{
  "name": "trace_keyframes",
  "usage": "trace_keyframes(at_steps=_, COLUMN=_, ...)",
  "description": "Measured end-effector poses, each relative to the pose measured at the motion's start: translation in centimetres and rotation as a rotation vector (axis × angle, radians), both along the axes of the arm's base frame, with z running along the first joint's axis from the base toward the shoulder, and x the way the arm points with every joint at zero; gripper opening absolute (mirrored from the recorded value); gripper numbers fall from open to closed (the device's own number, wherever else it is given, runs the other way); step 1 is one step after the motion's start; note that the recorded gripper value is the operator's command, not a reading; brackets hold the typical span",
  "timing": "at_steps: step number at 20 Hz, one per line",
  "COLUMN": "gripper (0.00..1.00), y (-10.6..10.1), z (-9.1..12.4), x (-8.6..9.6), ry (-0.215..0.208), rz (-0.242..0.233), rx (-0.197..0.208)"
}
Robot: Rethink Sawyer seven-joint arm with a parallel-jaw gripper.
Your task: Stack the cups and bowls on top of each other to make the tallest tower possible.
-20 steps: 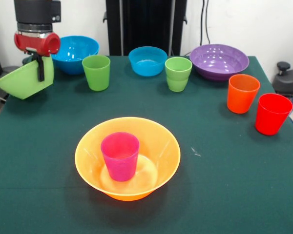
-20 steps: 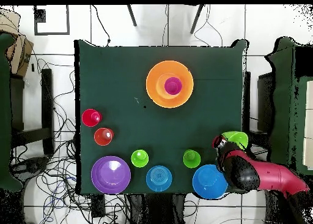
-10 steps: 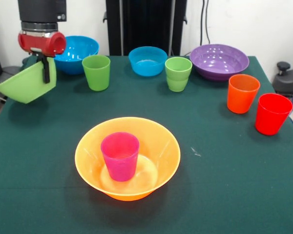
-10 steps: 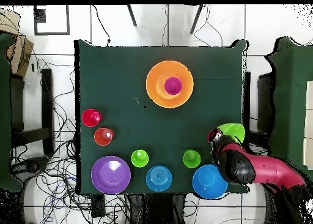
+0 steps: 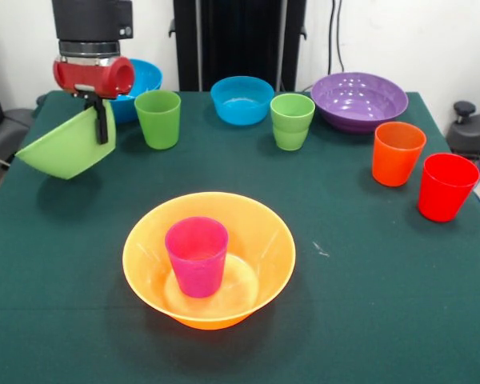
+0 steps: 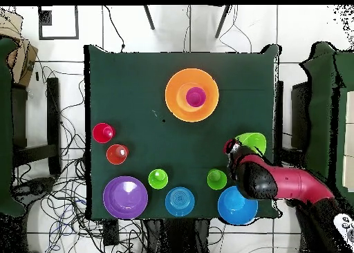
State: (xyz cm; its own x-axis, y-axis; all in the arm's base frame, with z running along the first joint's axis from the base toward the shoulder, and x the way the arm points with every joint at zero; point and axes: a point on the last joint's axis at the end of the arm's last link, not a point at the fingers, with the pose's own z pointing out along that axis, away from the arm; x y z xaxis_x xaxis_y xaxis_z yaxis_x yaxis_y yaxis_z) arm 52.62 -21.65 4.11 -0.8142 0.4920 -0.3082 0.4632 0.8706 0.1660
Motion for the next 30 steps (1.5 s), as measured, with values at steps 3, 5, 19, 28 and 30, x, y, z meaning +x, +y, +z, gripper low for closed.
trace_keyframes(at_steps=3, gripper=0.00, y=-0.1, z=0.9, x=0.6, ry=-0.001, rz=-0.011, rx=-0.004)
trace_keyframes(at_steps=5, gripper=0.00, y=-0.4, z=1.5, x=0.8, ry=0.004, rz=-0.015, rx=-0.012)
trace_keyframes(at_steps=19, gripper=0.00, y=3.2, z=6.0, x=4.1, ry=0.004, rz=0.082, rx=-0.129)
trace_keyframes(at_steps=28, gripper=0.00, y=9.9, z=6.0, x=6.4, ry=0.015, rz=0.204, rx=-0.215)
trace_keyframes(at_steps=30, gripper=0.00, y=10.9, z=5.7, x=6.5, ry=0.023, rz=0.222, rx=-0.236)
